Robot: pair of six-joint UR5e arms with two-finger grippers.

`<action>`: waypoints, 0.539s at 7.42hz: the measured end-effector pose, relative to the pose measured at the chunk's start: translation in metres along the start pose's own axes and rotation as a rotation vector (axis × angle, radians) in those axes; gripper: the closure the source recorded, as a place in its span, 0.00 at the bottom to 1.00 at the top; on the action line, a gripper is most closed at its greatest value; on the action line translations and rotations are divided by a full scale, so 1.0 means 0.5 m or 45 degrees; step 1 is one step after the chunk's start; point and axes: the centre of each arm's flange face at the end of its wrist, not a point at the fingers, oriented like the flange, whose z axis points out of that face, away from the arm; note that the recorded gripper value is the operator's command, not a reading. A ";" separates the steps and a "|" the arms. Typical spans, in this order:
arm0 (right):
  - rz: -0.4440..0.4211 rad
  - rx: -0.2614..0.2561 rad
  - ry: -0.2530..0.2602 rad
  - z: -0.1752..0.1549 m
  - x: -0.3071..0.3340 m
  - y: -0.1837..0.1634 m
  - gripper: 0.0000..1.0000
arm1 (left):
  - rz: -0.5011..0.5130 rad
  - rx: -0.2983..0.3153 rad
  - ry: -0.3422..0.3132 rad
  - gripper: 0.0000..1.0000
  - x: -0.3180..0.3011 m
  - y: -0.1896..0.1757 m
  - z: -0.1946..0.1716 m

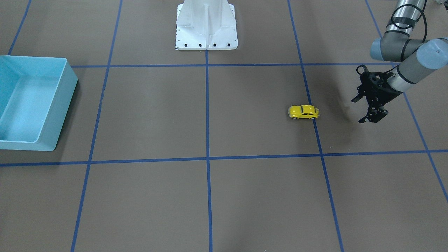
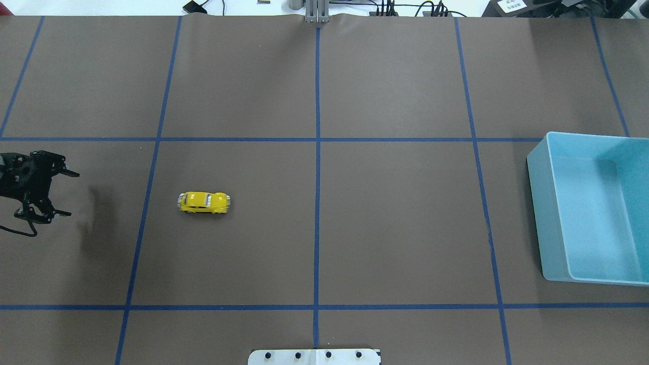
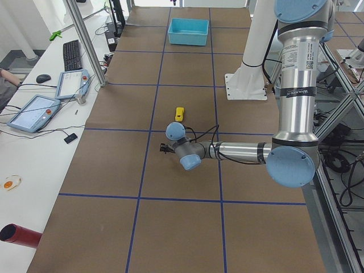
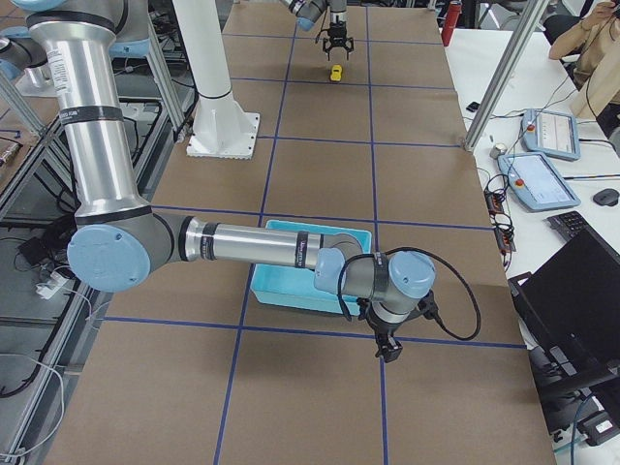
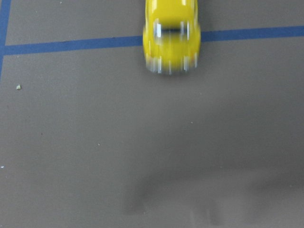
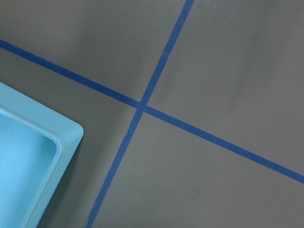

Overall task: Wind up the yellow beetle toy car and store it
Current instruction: 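Lift the left gripper off the car, letting it roll toward the bin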

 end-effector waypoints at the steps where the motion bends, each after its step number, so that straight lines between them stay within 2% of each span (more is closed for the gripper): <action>1: 0.001 -0.001 -0.001 0.001 0.001 0.001 0.00 | -0.002 0.004 -0.001 0.00 -0.001 0.000 -0.003; 3: -0.013 0.013 0.009 0.008 0.007 0.003 0.00 | -0.072 0.021 -0.024 0.00 -0.007 -0.012 -0.026; 4: -0.028 0.028 0.017 0.019 0.014 0.010 0.00 | -0.166 0.036 -0.038 0.00 -0.005 -0.024 -0.043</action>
